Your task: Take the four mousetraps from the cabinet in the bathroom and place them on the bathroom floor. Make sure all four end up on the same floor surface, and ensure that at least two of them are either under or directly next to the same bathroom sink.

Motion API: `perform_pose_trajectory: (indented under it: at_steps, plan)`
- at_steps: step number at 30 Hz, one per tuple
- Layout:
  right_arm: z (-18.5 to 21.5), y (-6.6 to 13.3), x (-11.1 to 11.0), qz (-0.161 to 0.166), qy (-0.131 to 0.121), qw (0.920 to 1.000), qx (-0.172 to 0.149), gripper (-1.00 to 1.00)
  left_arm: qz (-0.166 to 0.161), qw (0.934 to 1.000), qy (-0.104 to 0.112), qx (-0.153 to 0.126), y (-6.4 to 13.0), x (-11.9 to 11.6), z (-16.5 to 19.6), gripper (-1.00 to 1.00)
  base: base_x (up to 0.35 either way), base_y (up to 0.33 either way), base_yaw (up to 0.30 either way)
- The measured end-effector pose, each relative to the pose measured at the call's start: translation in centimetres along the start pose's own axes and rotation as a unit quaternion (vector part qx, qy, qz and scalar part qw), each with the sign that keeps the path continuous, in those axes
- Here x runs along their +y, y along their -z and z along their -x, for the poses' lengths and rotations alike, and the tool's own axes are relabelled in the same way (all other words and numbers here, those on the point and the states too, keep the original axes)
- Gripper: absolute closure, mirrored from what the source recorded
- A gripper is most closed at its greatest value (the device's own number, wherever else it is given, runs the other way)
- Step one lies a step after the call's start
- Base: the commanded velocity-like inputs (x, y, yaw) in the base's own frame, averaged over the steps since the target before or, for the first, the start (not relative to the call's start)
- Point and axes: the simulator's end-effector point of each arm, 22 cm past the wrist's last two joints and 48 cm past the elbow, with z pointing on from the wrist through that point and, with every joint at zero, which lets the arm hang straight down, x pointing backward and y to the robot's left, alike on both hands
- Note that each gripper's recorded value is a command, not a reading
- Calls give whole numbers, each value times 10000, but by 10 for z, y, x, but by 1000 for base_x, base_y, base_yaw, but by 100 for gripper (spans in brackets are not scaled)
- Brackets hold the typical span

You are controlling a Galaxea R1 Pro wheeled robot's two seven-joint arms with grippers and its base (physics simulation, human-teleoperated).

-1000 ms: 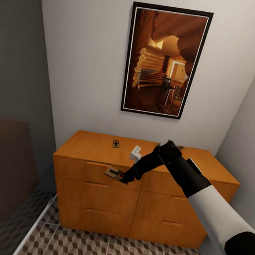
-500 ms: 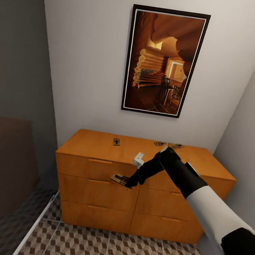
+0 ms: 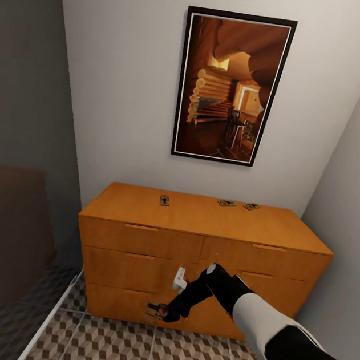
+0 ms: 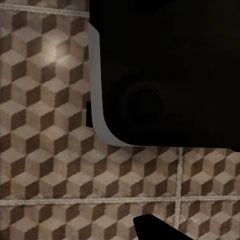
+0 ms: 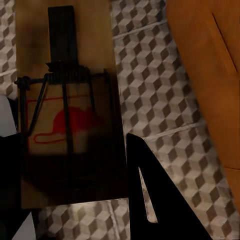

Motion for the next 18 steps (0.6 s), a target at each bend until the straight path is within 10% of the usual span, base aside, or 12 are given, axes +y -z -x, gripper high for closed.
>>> perform_pose_trajectory:
  at_steps: [18]
  plan:
    - [-175, -139, 175, 66, -219, 9994, -262, 100, 0, 10000, 0, 1, 0, 0, 0, -100, 0, 0, 0]
